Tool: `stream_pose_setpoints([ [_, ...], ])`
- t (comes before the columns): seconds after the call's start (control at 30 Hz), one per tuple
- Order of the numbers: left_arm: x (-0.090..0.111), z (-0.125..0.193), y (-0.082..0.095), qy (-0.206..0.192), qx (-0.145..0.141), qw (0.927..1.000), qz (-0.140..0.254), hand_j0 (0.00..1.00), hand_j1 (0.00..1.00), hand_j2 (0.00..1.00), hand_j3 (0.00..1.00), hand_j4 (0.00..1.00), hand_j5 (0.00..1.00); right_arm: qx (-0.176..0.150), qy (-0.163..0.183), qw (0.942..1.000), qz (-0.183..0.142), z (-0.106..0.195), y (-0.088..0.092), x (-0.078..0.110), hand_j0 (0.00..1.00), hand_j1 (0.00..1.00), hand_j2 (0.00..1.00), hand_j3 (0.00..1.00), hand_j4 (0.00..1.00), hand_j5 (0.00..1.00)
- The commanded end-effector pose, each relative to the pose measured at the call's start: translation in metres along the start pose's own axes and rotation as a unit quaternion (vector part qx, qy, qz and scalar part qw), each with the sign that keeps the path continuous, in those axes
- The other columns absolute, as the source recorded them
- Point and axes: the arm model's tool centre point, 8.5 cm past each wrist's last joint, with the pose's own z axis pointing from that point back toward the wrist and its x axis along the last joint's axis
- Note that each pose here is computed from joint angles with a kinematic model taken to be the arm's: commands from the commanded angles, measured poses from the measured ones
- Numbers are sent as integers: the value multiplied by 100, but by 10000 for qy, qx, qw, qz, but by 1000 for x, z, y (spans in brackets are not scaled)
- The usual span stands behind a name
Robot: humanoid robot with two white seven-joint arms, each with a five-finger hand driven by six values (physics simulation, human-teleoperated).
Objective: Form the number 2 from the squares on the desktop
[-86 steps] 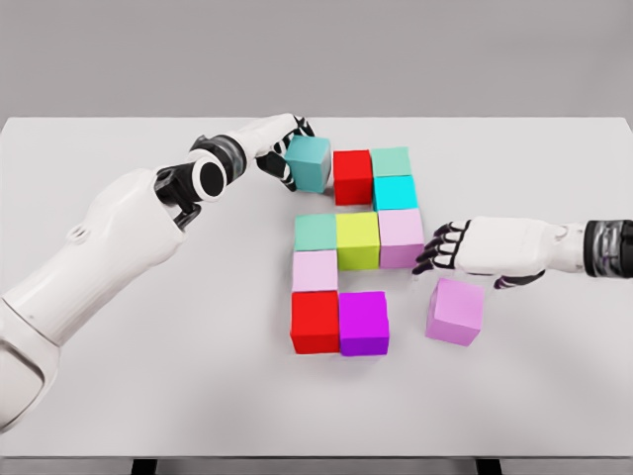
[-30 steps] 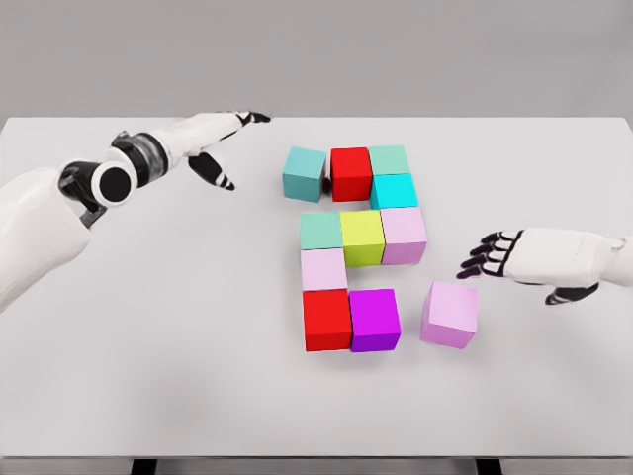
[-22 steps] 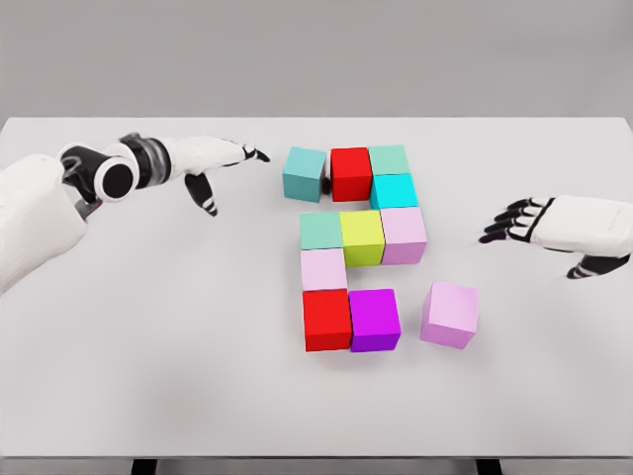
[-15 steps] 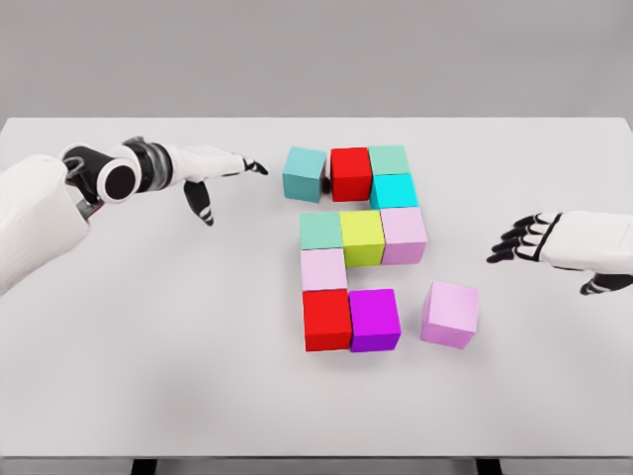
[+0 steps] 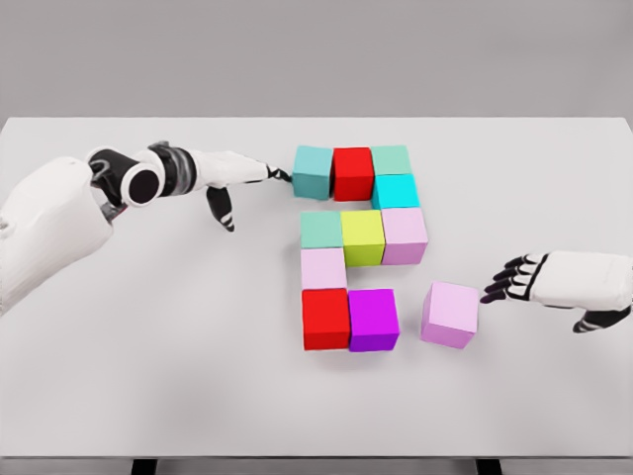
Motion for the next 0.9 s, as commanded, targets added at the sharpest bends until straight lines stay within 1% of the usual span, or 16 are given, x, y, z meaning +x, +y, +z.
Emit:
stream_pose_setpoints([
  [0.0, 3, -2, -1, -32, -20, 10000, -18, 100, 100, 100, 100, 100, 100, -13, -85, 9999, -64, -6, 3, 3, 100, 100, 100, 100, 100, 100],
  [0.1, 3, -2, -1, -24, -20, 10000, -17, 100, 100, 100, 100, 100, 100, -56, -119, 9999, -68, -9, 2, 4, 100, 100, 100, 100, 100, 100],
  [0.3, 8, -3, 1, -85, -5, 10000, -41, 100, 100, 100, 100, 100, 100, -133, -150, 9998, -78, -11, -1, 4, 100, 100, 100, 100, 100, 100],
  [0.57, 10, -2, 4, -120, 22, 9999, -90, 100, 100, 100, 100, 100, 100, -281, -146, 9995, 1, -10, -13, 3, 100, 100, 100, 100, 100, 100],
  [0.67, 13, -2, 4, -157, 34, 9998, -115, 100, 100, 100, 100, 100, 100, -293, -162, 9994, 4, -11, -13, 4, 100, 100, 100, 100, 100, 100],
  [0.73, 13, -2, 4, -157, 34, 9998, -115, 100, 100, 100, 100, 100, 100, -324, -118, 9994, 43, -9, -17, 1, 100, 100, 100, 100, 100, 100],
  [0.77, 13, -2, 4, -162, 41, 9998, -123, 100, 100, 100, 100, 100, 100, -335, -96, 9994, 28, -8, -17, 0, 100, 100, 100, 100, 100, 100],
  [0.87, 0, 12, 5, -254, 94, 9993, -270, 100, 100, 100, 100, 100, 100, -285, 32, 9995, -92, -5, -11, -9, 100, 100, 100, 100, 100, 100],
])
